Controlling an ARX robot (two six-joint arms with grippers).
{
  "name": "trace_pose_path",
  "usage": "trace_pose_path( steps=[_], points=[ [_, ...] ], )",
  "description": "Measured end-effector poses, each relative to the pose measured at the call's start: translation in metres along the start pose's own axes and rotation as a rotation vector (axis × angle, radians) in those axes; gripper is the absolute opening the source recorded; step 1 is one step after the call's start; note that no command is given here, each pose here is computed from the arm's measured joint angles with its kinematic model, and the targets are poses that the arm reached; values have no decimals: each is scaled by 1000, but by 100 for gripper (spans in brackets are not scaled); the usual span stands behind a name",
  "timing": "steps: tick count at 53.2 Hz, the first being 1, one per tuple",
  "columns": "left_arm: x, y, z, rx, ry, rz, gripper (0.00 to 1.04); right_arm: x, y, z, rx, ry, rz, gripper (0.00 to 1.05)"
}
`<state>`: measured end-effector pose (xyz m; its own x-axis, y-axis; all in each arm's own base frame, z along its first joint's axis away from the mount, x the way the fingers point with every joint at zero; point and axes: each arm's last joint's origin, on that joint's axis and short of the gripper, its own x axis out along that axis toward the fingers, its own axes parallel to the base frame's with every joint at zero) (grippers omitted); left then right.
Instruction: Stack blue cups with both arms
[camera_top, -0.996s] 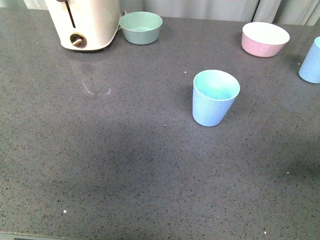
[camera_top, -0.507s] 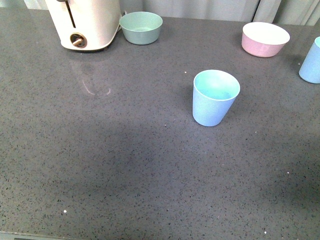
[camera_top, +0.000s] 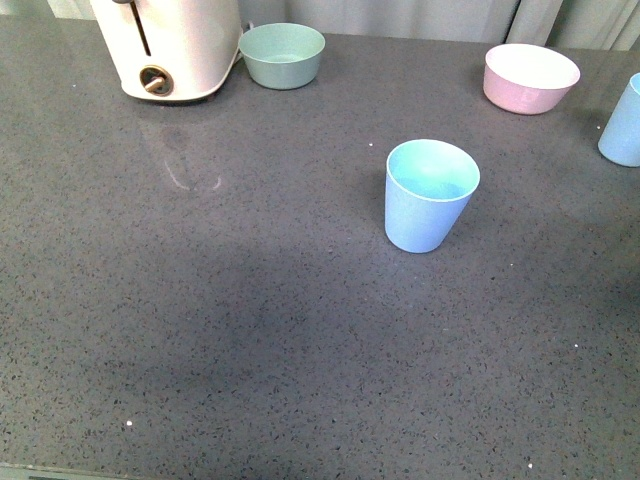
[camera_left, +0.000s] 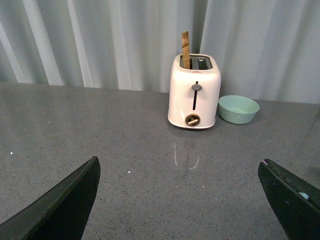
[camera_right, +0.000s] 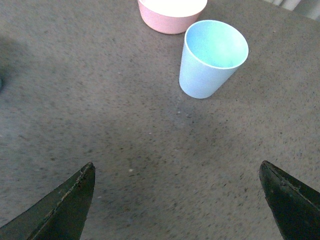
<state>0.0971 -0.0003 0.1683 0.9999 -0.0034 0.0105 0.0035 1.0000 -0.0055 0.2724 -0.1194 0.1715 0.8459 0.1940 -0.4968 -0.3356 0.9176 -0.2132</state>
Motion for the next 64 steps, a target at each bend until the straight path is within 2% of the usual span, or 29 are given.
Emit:
trace_pose_path(
  steps=[10, 22, 42, 57, 64],
  points=[
    [0, 0, 0, 0, 0, 0, 96, 54, -28, 18, -124, 57, 48, 96],
    [0, 0, 0, 0, 0, 0, 96, 107, -37, 41, -262, 110, 102, 96],
    [0, 0, 0, 0, 0, 0, 96, 155, -34, 58, -322, 131, 134, 96],
    [0, 0, 0, 0, 0, 0, 96, 175, -24, 53, -338, 163, 153, 95],
    [0, 0, 0, 0, 0, 0, 96, 179, -24, 53, -340, 168, 150, 78]
  ],
)
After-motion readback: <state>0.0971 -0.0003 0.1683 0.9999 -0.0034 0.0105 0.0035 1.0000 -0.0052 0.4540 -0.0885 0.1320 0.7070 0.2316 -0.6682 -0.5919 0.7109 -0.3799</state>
